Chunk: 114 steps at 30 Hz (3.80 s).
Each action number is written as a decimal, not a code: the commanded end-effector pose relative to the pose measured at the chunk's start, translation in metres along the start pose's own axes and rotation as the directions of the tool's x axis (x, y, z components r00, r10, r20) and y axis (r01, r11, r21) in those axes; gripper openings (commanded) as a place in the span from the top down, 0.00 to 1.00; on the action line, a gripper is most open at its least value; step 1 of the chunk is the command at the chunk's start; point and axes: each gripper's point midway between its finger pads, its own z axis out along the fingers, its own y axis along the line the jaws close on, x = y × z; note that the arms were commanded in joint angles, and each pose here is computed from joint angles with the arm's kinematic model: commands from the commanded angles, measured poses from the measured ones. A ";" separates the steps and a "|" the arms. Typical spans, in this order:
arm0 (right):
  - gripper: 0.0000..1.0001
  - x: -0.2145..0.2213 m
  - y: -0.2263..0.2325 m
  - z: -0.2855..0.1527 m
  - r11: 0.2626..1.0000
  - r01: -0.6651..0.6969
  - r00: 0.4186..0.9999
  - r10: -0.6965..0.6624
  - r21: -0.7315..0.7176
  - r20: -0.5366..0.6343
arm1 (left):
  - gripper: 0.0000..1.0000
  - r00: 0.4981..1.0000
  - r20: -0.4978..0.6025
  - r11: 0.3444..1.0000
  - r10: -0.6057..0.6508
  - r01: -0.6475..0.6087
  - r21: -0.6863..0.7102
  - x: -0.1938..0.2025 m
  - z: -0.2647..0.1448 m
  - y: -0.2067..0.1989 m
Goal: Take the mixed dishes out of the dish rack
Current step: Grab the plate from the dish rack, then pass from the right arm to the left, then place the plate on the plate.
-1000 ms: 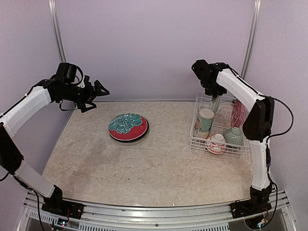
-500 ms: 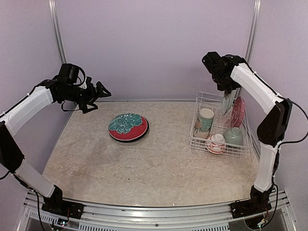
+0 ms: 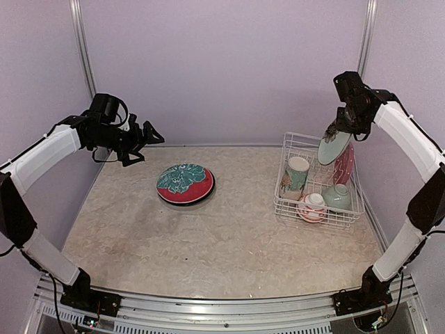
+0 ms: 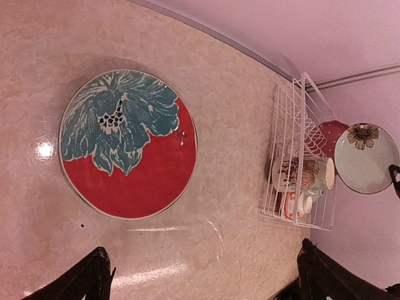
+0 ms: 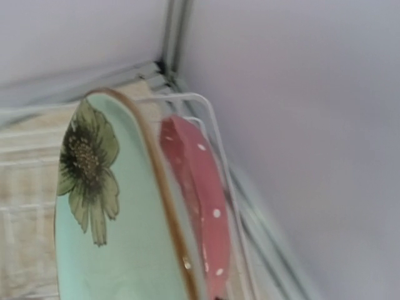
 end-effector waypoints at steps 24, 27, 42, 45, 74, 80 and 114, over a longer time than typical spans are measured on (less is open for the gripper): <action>1.00 -0.019 0.141 -0.099 0.353 -0.354 0.913 0.331 -0.866 -0.238 | 0.01 0.982 -0.172 0.935 0.075 -0.009 0.356 0.027 0.006 -0.059; 1.00 0.001 0.178 -0.103 0.288 -0.371 0.914 0.282 -0.883 -0.292 | 0.01 0.970 -0.232 0.908 0.068 0.036 0.418 0.034 0.011 -0.066; 1.00 0.054 0.306 -0.147 0.021 -0.431 0.901 0.068 -0.902 -0.429 | 0.15 0.905 -0.425 0.829 0.011 0.230 0.511 0.052 0.041 -0.064; 1.00 0.059 0.314 -0.154 0.003 -0.435 0.899 0.051 -0.900 -0.434 | 0.20 0.898 -0.437 0.859 -0.043 0.257 0.443 0.053 0.052 -0.050; 1.00 0.100 0.361 -0.162 0.029 -0.418 0.908 -0.029 -0.908 -0.418 | 0.95 0.902 -0.410 0.922 -0.135 0.266 0.281 0.048 0.075 -0.011; 0.83 0.116 0.360 -0.141 0.141 -0.387 0.918 -0.027 -0.911 -0.395 | 1.00 0.916 -0.371 0.943 -0.154 0.248 0.221 0.044 0.075 -0.001; 0.00 0.103 0.253 -0.110 0.506 -0.079 0.997 0.026 -0.859 -0.076 | 1.00 0.894 -0.312 0.938 -0.321 0.345 0.023 0.023 0.116 0.089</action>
